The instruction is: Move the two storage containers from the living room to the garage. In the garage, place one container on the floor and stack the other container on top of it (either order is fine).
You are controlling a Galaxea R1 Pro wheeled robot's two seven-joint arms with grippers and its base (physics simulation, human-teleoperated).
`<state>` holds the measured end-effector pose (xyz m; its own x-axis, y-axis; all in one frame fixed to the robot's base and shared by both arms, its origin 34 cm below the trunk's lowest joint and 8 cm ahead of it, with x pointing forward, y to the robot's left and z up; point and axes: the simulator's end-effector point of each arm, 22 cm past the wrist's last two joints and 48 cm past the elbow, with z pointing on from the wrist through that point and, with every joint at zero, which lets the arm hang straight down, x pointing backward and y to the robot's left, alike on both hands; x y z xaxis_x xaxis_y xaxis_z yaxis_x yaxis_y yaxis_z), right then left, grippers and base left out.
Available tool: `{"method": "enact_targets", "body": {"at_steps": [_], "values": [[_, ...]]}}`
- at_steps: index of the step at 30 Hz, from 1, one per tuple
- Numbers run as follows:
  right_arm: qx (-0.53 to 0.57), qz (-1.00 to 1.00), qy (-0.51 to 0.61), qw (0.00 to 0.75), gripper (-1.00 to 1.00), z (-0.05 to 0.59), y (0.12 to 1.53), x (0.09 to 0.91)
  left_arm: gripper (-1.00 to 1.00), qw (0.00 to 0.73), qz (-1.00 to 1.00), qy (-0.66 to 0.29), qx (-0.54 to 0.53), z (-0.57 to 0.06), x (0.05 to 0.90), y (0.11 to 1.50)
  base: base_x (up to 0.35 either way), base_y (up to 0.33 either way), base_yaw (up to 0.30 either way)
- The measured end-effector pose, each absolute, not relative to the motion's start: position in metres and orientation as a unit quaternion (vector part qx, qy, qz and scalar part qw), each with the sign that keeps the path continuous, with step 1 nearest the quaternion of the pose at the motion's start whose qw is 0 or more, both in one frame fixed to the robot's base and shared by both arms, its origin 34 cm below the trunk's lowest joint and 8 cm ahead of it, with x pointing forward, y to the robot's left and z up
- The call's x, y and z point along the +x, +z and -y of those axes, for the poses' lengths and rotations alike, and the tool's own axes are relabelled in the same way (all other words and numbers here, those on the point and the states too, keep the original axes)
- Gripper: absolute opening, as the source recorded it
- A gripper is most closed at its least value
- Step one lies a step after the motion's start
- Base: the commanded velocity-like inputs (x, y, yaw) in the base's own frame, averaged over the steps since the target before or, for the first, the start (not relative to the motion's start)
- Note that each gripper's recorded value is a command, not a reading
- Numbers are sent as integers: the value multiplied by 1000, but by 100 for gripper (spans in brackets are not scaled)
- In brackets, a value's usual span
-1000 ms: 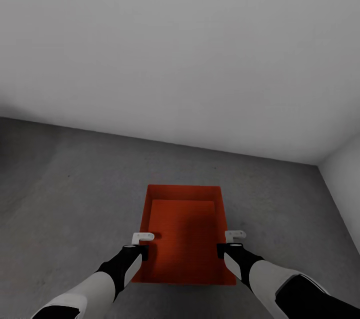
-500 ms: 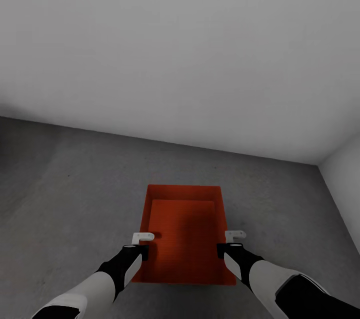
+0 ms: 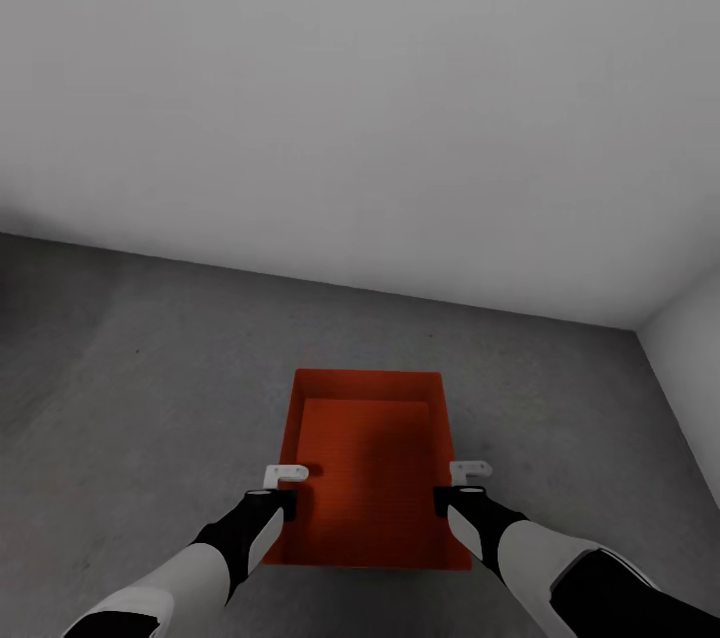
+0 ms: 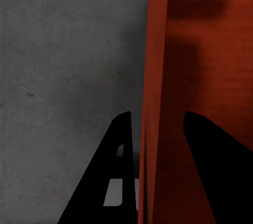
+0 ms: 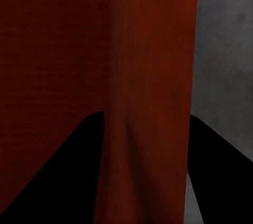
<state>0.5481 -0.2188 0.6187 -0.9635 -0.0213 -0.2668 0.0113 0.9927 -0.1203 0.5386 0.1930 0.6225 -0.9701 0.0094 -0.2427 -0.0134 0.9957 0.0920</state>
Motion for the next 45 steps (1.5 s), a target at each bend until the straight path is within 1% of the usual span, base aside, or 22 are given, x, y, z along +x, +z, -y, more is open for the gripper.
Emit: {"method": "enact_targets", "body": {"at_steps": [45], "values": [[-4, -989, -63, 131, -100, 217, 594, 560, -100, 118, -992, 46, -3, -195, 549, 597, 0, 0, 0]]}}
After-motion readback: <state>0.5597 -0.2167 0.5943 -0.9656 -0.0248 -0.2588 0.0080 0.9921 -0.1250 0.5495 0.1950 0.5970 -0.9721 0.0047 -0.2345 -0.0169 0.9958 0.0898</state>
